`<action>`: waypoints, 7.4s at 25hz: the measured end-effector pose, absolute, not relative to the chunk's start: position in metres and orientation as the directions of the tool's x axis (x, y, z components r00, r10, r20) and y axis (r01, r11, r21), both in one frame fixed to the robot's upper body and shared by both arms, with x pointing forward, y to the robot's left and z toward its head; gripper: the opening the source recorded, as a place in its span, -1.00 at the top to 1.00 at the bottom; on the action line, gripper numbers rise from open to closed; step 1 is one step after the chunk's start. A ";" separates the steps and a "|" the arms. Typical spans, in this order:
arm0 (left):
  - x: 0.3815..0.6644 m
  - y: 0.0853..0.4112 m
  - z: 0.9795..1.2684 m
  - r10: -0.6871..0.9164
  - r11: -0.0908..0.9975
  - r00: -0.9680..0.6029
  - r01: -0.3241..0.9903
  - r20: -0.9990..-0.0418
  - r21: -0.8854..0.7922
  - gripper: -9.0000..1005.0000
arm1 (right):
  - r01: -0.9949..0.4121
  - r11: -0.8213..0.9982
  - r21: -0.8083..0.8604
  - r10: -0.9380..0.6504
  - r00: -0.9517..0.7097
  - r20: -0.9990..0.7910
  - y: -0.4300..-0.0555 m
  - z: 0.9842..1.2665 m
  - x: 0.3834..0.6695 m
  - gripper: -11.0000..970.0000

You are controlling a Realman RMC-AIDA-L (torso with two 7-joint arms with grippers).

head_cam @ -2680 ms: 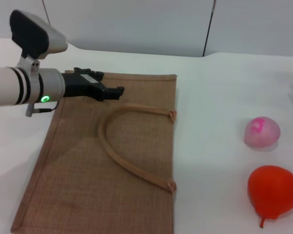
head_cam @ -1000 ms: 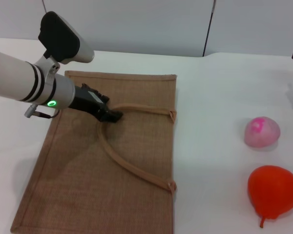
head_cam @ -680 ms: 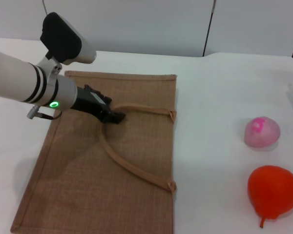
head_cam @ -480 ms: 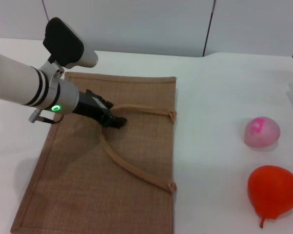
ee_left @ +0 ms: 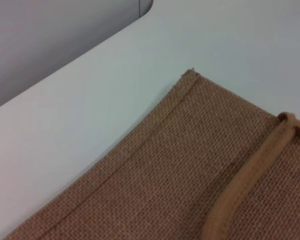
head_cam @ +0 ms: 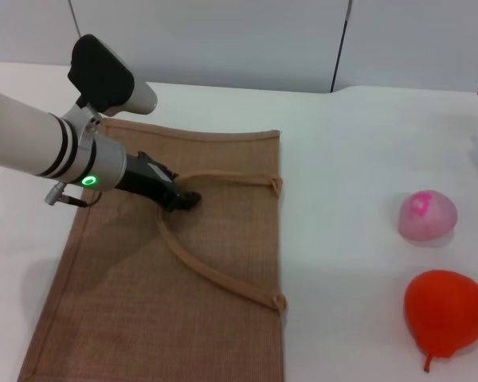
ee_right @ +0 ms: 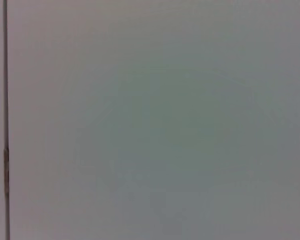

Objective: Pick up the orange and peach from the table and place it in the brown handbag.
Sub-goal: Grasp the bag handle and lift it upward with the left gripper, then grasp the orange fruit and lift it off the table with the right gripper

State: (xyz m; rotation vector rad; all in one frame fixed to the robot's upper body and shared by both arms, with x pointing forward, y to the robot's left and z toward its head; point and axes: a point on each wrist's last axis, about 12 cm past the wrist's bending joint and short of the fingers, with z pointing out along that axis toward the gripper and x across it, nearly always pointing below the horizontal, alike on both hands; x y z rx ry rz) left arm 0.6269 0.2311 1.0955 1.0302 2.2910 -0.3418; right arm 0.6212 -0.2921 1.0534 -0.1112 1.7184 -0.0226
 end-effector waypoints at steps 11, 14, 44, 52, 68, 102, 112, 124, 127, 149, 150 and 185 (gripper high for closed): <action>0.629 0.227 1.099 0.599 0.659 -0.506 0.752 -0.621 0.022 0.61 | -0.064 0.995 -0.081 -0.089 -0.146 -0.985 -0.292 1.053 0.621 -0.60; 0.631 0.226 1.103 0.590 0.664 -0.510 0.747 -0.626 0.017 0.69 | -0.067 0.994 -0.082 -0.091 -0.147 -0.985 -0.291 1.053 0.621 -0.60; 0.604 0.234 1.283 0.573 0.619 -0.147 0.722 -0.806 0.308 0.74 | -0.279 0.920 -0.275 -0.323 -0.144 -0.935 -0.237 1.099 0.616 -0.61; 0.595 0.230 1.291 0.578 0.592 -0.110 0.739 -0.809 0.322 0.74 | -0.396 0.883 -0.251 -0.376 -0.277 -0.884 -0.224 1.130 0.599 -0.61; 0.592 0.238 1.289 0.590 0.605 -0.122 0.722 -0.798 0.336 0.74 | -0.615 0.754 -0.230 -0.626 -0.567 -0.536 -0.218 1.171 0.554 -0.61; 0.582 0.276 1.264 0.614 0.694 -0.278 0.635 -0.739 0.338 0.74 | -0.738 0.670 -0.080 -0.740 -0.655 -0.154 -0.192 1.174 0.525 -0.63; 0.580 0.282 1.260 0.610 0.708 -0.302 0.622 -0.733 0.333 0.74 | -0.765 0.644 -0.014 -0.758 -0.635 -0.150 -0.185 1.172 0.519 -0.64; 0.582 0.282 1.259 0.594 0.721 -0.303 0.612 -0.745 0.326 0.74 | -0.737 0.671 -0.087 -0.742 -0.665 -0.089 -0.197 1.162 0.531 -0.64; 0.583 0.283 1.257 0.592 0.723 -0.307 0.612 -0.745 0.321 0.74 | -0.732 0.674 -0.099 -0.738 -0.671 -0.070 -0.198 1.159 0.535 -0.63; 0.586 0.285 1.252 0.578 0.734 -0.321 0.605 -0.750 0.307 0.74 | -0.741 0.656 -0.144 -0.754 -0.641 -0.143 -0.188 1.178 0.546 0.20; 0.586 0.285 1.251 0.577 0.735 -0.324 0.606 -0.750 0.304 0.74 | -0.740 0.657 -0.146 -0.754 -0.640 -0.149 -0.189 1.180 0.547 0.21; 0.586 0.294 1.246 0.560 0.755 -0.356 0.591 -0.748 0.285 0.74 | -0.810 0.576 -0.110 -0.817 -0.572 -0.070 -0.176 1.188 0.524 -0.13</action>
